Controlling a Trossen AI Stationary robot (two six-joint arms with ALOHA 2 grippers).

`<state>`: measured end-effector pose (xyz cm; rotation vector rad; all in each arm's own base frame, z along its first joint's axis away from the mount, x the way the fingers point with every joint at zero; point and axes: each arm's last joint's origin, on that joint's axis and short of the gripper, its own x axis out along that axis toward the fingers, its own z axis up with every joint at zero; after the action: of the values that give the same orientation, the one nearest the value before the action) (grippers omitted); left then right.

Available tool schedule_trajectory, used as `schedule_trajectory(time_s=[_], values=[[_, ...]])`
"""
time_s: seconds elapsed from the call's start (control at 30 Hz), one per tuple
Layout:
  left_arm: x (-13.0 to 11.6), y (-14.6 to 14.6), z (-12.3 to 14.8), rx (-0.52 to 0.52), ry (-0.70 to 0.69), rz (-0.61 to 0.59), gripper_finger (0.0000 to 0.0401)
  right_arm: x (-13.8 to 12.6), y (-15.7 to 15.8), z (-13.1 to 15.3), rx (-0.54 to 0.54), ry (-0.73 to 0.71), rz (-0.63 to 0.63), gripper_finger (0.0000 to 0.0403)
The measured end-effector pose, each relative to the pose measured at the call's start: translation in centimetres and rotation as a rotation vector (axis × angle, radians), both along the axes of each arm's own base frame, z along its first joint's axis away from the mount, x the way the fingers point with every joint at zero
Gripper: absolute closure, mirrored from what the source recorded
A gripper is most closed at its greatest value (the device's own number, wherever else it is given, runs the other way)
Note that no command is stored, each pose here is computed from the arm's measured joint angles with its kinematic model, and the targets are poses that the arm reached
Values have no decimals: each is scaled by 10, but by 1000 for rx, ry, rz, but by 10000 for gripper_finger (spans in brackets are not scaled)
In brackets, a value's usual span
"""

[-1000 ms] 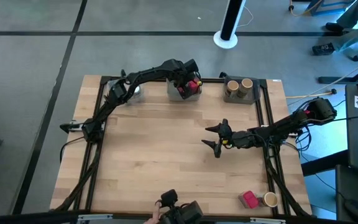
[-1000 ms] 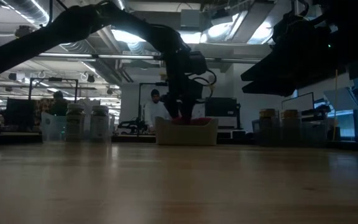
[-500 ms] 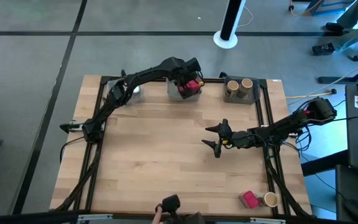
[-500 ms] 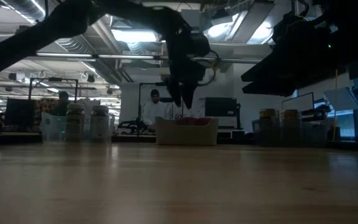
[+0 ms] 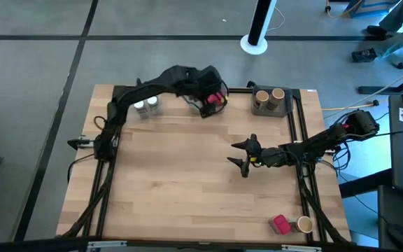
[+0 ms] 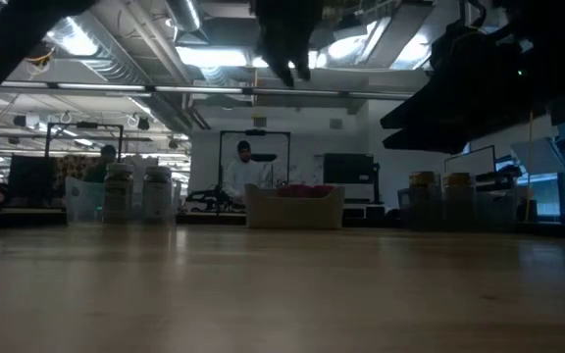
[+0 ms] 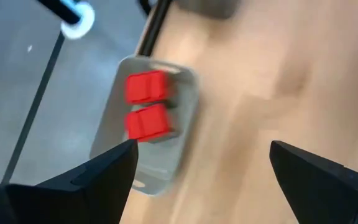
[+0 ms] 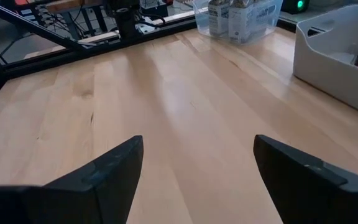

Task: Sort spices by type
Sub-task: Put the red seasoning can into the gray bin

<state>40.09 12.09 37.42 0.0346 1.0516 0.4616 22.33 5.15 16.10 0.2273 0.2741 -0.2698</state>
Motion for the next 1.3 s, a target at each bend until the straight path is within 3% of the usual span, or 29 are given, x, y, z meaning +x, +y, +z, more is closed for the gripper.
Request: schedule_trajectory(time_s=[0.23,0.37,0.53,0.9,1.3], values=[[-14,-77,28,92,-45,-101,54,-2,0,-4,59,28,-13,100],[-27,-112,25,127,-22,-136,54,-1,2,-4,101,29,41,100],[-62,-142,15,141,-6,-148,54,-1,4,-4,186,31,93,100],[-136,-175,-28,123,-289,-235,54,9,7,8,160,47,107,100],[-184,-180,-74,152,-591,-363,54,41,15,71,28,195,96,100]])
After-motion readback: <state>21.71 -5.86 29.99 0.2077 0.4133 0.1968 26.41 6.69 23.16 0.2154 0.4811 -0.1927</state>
